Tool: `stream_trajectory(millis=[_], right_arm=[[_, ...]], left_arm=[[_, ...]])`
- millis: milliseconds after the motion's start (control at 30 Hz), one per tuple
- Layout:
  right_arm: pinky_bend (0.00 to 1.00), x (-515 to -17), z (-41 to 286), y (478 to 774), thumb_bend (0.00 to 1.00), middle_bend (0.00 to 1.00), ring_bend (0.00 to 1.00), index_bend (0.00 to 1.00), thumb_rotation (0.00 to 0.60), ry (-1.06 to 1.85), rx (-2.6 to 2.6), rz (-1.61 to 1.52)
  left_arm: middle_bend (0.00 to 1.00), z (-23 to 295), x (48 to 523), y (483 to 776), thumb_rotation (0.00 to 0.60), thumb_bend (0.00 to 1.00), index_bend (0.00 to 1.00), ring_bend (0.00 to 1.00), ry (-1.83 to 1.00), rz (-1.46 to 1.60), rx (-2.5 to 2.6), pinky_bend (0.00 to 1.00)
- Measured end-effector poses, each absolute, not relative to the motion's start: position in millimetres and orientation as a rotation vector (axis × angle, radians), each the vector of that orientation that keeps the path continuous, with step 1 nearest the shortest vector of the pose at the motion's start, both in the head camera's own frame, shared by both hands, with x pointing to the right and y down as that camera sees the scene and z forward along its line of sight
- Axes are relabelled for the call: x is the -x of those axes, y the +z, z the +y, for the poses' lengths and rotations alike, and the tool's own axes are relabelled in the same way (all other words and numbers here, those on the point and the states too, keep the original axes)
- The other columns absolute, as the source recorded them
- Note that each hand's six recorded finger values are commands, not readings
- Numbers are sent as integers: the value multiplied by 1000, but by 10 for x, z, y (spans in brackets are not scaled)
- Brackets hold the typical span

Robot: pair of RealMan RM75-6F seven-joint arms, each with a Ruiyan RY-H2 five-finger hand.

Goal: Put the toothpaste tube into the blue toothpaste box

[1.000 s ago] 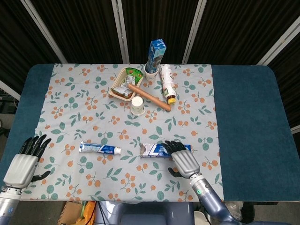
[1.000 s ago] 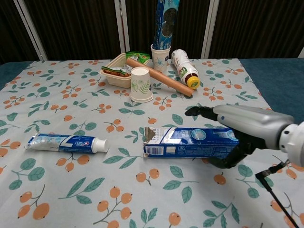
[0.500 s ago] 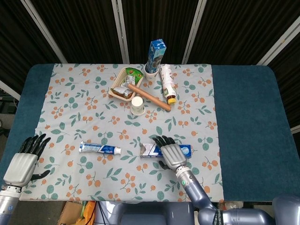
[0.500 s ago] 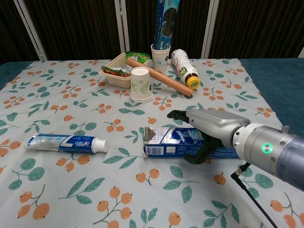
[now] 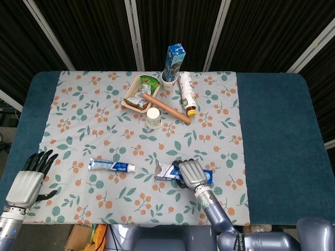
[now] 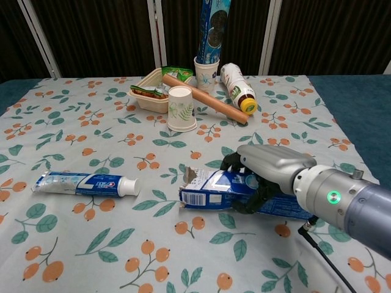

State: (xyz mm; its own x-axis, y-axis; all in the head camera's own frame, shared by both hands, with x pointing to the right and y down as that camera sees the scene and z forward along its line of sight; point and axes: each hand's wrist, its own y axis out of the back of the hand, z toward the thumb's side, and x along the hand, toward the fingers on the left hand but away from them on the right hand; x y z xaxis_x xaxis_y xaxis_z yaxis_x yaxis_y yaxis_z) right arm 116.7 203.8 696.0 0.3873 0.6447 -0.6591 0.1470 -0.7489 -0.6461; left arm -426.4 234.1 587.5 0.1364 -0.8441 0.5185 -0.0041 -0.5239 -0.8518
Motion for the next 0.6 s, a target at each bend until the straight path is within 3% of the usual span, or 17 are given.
stream_trajectory(millis=[300, 600], right_arm=[[342, -1146, 1886, 6634, 365, 474, 427, 360, 600, 1239, 2170, -767], [342, -1323, 1728, 6386, 364, 474, 427, 361, 600, 1224, 2140, -844]], left_arm=[[203, 2122, 4113, 5933, 600, 89, 260, 205, -1447, 789, 1678, 301], [304, 1746, 3658, 6316, 600, 130, 330, 285, -1447, 649, 1679, 360]])
